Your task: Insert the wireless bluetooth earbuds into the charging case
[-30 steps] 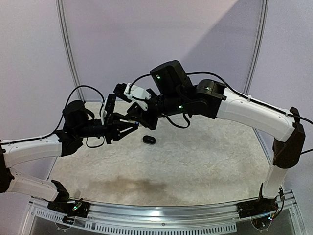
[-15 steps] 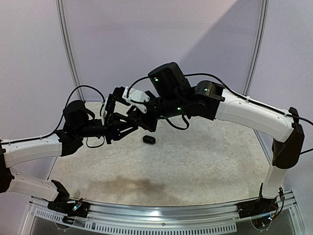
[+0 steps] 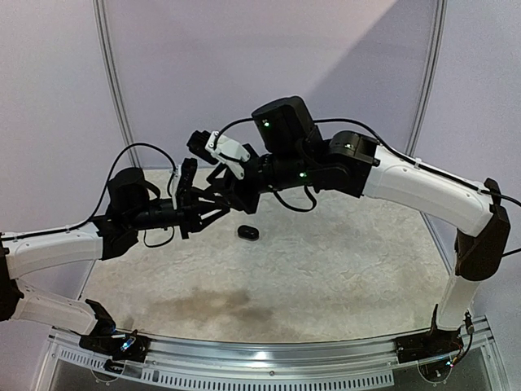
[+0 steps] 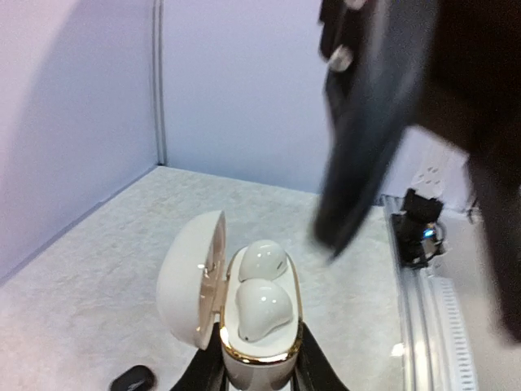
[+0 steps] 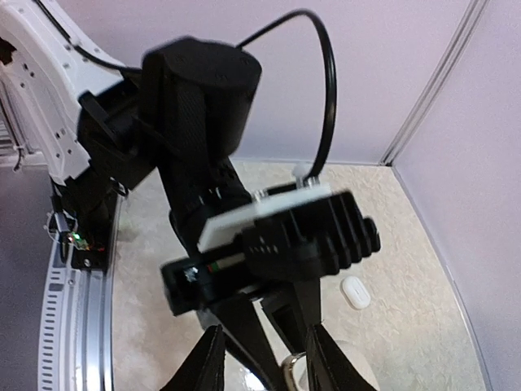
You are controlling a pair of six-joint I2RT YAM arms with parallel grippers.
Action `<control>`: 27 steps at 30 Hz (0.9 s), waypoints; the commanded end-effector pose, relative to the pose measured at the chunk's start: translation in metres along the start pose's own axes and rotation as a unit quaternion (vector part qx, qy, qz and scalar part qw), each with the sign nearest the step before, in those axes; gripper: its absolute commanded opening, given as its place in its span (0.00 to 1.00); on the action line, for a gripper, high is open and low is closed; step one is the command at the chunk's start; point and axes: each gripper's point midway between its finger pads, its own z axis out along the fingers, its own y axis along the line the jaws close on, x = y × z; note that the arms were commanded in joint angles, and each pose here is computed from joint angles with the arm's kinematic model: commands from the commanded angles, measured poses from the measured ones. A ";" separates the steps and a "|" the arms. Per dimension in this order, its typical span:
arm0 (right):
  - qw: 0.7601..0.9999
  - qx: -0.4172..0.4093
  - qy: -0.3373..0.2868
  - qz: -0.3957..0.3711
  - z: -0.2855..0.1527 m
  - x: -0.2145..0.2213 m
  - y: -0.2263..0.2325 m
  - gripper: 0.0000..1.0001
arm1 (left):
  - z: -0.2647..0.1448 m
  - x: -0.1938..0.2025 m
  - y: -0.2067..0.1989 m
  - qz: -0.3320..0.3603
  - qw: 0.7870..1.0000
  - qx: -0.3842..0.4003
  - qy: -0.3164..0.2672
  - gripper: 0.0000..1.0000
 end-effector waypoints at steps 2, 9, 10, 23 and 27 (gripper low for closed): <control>0.990 -0.031 -0.123 0.057 -0.050 -0.065 -0.005 0.36 | -0.010 0.029 0.035 0.197 0.972 -0.102 0.077 0.00; 0.972 0.174 -0.062 0.144 -0.035 -0.016 -0.074 0.39 | -0.020 0.050 0.065 0.631 0.743 -0.147 0.169 0.00; 0.966 0.198 -0.050 0.159 -0.033 -0.007 -0.082 0.38 | -0.021 0.050 0.066 0.654 0.722 -0.148 0.172 0.00; 0.961 0.207 0.005 0.184 0.025 0.054 -0.078 0.39 | -0.027 0.054 0.067 0.747 0.620 -0.152 0.186 0.00; 0.957 0.193 0.029 0.213 0.054 0.084 -0.068 0.38 | -0.027 0.047 0.068 0.748 0.618 -0.160 0.181 0.00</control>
